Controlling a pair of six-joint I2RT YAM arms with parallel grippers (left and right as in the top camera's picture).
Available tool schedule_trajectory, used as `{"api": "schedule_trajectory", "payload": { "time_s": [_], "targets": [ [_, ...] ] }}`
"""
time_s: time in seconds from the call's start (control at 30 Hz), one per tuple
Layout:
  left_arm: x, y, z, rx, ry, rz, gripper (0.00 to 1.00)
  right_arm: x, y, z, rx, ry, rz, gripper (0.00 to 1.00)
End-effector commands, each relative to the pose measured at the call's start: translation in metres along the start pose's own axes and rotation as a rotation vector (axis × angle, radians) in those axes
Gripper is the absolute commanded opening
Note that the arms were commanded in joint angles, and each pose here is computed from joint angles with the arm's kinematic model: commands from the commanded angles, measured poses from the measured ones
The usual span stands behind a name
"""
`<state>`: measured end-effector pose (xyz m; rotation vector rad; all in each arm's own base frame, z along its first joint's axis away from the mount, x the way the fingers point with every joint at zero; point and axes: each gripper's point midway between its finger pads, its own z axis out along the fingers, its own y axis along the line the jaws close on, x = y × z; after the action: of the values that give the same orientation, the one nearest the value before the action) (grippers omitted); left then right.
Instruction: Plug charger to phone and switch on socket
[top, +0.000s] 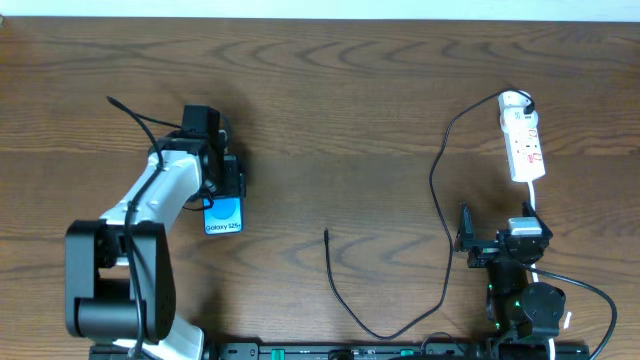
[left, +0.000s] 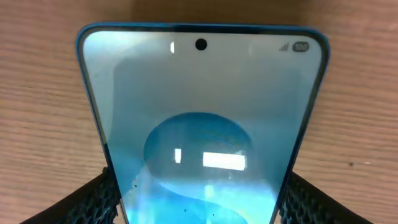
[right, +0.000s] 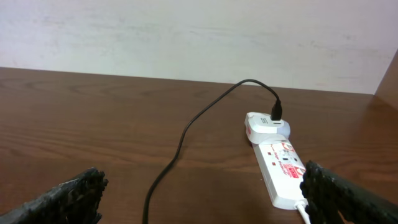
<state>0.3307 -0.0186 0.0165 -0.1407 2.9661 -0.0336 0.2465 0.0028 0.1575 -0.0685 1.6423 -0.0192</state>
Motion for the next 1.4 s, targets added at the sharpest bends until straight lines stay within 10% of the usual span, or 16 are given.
{"api": "schedule_trajectory", "payload": {
  "time_s": [0.0, 1.03, 1.17, 1.37],
  "targets": [
    [0.002, 0.004, 0.006, -0.019, 0.014, -0.005, 0.07, 0.0, 0.0, 0.0, 0.0, 0.0, 0.013, 0.99],
    [0.009, 0.005, 0.025, -0.019, 0.013, -0.006, 0.09, 0.0, 0.0, 0.0, 0.0, 0.0, 0.013, 0.99],
    [0.009, 0.005, 0.025, -0.019, 0.013, -0.006, 0.43, 0.0, 0.0, 0.0, 0.0, 0.0, 0.013, 0.99],
    [0.009, 0.005, 0.024, -0.019, 0.014, -0.006, 0.66, 0.0, 0.0, 0.0, 0.0, 0.0, 0.013, 0.99]
  ]
}}
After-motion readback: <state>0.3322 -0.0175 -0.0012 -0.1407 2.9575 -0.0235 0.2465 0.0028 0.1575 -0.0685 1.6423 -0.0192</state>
